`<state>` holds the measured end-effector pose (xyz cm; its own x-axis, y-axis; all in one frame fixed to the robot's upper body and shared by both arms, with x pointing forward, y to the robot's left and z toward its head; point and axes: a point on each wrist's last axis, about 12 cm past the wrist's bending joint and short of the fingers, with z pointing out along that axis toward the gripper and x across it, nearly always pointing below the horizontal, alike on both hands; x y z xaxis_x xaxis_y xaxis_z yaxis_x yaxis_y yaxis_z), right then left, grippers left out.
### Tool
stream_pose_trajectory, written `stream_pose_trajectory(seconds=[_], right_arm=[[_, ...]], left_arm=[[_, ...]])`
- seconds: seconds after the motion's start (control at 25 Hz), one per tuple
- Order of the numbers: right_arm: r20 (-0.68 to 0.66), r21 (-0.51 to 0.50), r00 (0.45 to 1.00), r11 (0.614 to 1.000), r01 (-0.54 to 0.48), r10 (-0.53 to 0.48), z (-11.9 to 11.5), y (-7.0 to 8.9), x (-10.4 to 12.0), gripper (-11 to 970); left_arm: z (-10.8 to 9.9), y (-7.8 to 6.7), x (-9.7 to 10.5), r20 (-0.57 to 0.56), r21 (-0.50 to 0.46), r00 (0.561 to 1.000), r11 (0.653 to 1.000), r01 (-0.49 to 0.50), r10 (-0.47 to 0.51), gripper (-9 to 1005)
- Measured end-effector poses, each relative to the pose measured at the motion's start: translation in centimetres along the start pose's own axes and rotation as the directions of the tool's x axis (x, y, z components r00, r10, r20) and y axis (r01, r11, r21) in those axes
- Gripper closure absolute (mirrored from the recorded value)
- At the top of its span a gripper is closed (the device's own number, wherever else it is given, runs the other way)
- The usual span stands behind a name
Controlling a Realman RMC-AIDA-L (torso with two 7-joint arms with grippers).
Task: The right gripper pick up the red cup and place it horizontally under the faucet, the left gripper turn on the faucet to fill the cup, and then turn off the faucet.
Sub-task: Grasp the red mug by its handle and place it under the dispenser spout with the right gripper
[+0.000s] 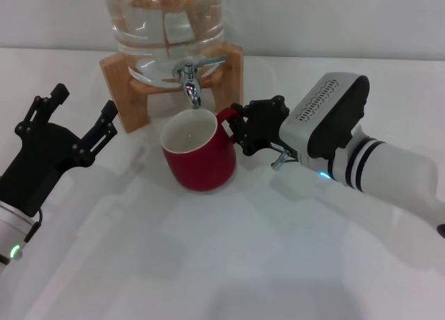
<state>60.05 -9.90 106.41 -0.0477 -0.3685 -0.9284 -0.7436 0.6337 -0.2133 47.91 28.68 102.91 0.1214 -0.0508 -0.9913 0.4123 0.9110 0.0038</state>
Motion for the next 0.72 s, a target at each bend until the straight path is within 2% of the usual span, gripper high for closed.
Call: stream_pose_trajectory(seconds=[0.72], right_arm=[[-0.021,0.006,1.0,1.0,0.007,-0.007,0.56,-0.45,-0.47,835]], left_arm=[[0.08,-0.05,-0.01,0.0,0.004,1.0,1.0,0.0,0.0,124]])
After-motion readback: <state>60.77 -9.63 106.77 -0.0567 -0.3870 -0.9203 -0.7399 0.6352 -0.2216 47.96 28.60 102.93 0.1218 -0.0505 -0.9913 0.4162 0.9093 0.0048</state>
